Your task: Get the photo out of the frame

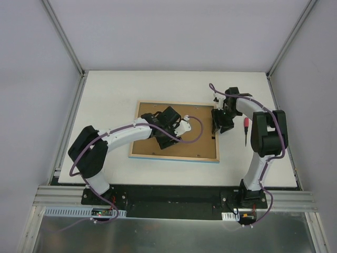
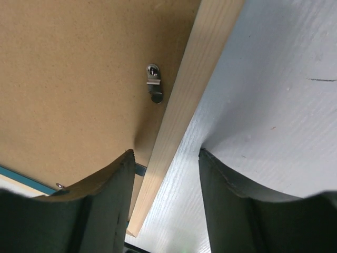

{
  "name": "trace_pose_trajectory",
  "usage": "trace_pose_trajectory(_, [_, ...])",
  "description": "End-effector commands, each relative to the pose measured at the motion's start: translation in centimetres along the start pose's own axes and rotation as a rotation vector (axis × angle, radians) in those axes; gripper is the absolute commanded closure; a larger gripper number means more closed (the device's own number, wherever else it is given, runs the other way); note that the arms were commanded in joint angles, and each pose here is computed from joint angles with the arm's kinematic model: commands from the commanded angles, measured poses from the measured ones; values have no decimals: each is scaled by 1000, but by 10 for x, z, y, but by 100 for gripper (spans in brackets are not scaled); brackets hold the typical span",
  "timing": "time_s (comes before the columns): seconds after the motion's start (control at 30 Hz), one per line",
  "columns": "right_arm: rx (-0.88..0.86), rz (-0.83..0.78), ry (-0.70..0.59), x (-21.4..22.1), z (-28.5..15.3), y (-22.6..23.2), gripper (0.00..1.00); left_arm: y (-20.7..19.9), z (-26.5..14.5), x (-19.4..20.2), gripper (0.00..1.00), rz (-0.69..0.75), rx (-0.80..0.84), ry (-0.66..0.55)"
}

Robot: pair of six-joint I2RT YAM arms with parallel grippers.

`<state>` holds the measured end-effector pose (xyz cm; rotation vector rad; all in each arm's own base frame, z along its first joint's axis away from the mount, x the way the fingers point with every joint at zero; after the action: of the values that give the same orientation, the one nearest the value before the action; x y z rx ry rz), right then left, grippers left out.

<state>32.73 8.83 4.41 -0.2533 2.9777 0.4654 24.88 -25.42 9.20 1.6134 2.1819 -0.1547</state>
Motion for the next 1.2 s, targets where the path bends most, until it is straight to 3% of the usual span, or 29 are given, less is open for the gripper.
trace_pose_trajectory(0.0, [18, 10, -4, 1, 3, 6, 51, -1, 5, -8, 37, 77, -95, 4])
trace_pose_trajectory(0.07, [48, 0, 4, 2, 5, 6, 59, -6, 9, -10, 36, 95, -115, 14])
trace_pose_trajectory(0.23, [107, -6, 10, 2, 6, 7, 67, -19, 14, -18, 33, 124, -147, 17])
trace_pose_trajectory(0.37, [88, 7, 20, 1, 2, 11, 99, -34, 16, -19, 32, 138, -146, 18])
trace_pose_trajectory(0.87, [-7, 20, -16, -29, -34, 31, 99, -112, 6, -41, 23, 335, -11, -75])
trace_pose_trajectory(1.17, [-40, 25, -22, -31, -37, 35, 100, -92, 39, -43, 22, 354, -254, -9])
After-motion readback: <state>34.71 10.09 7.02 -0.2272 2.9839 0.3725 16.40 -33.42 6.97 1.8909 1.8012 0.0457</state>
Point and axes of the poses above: each gripper's point midway between its finger pads, its own z axis out along the fingers, its own y axis along the line the jaws close on, x = y × z, the point moved 2 cm from there along -z, back along the fingers, and after that the axes turned 4 degrees about z, right-handed, at the moved point
